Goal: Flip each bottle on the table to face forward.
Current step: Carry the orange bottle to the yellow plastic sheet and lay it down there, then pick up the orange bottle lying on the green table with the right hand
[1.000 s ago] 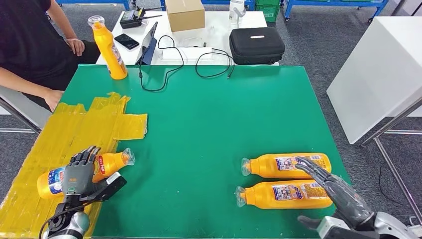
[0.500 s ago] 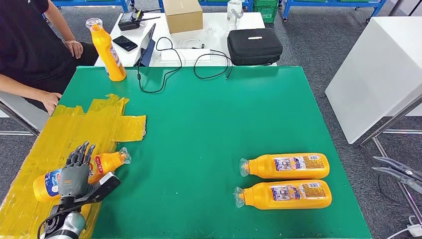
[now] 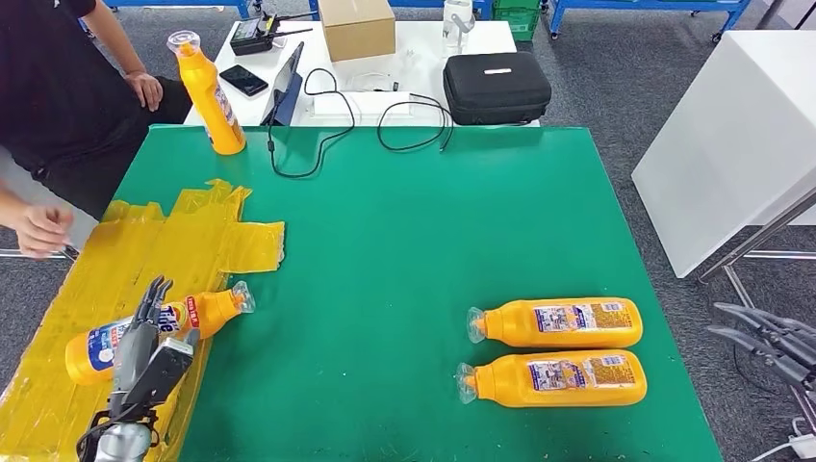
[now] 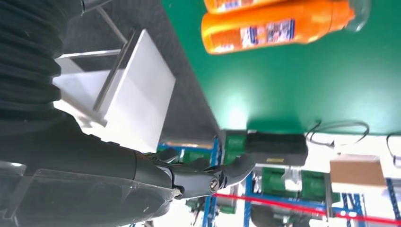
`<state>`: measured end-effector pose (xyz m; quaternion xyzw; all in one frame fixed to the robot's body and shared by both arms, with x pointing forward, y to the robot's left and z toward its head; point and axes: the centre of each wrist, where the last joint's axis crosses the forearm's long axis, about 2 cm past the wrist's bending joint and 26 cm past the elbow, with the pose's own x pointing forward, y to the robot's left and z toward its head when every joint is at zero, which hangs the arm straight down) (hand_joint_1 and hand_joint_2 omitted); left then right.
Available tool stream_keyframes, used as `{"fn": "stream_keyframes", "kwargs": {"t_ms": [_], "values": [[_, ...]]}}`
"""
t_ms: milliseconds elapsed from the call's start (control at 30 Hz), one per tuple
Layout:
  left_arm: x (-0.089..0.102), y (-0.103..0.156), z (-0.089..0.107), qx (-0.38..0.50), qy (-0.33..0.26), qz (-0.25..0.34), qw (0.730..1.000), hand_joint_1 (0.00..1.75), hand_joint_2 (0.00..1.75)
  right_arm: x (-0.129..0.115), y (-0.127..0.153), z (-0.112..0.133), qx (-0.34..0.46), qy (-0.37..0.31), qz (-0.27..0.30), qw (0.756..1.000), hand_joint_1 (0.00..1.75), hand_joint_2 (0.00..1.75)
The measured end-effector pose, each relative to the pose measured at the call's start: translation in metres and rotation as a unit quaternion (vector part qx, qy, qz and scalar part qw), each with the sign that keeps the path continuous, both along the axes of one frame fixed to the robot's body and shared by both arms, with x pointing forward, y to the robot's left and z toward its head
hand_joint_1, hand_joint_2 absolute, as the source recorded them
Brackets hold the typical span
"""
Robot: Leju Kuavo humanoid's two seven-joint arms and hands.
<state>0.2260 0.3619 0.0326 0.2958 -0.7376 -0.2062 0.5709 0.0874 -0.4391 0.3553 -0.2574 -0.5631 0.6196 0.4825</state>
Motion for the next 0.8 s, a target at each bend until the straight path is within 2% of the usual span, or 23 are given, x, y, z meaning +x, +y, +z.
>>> {"fn": "stream_keyframes", "kwargs": {"t_ms": [100,233,433,667,800], "values": [[0.000,-0.002,0.004,-0.018,-0.011,-0.006,1.000,0.00,0.00,0.000,0.001,-0.007,0.004,0.005,0.001,1.000,0.00,1.75],[-0.002,-0.009,0.015,-0.090,-0.042,-0.027,0.995,0.00,0.00,0.000,0.002,-0.023,0.009,-0.022,-0.010,1.000,0.00,1.75],[-0.008,-0.016,0.040,-0.133,-0.094,-0.044,0.986,0.00,0.00,-0.005,0.010,-0.057,0.027,-0.028,-0.028,0.999,0.00,1.75],[-0.011,-0.024,0.056,-0.151,-0.126,-0.059,0.979,0.00,0.00,-0.003,0.018,-0.104,0.040,0.008,-0.029,0.999,0.00,1.75],[-0.010,-0.030,0.060,-0.156,-0.134,-0.068,0.976,0.00,0.00,0.014,0.017,-0.133,0.024,0.015,-0.021,0.999,0.00,1.75]]}}
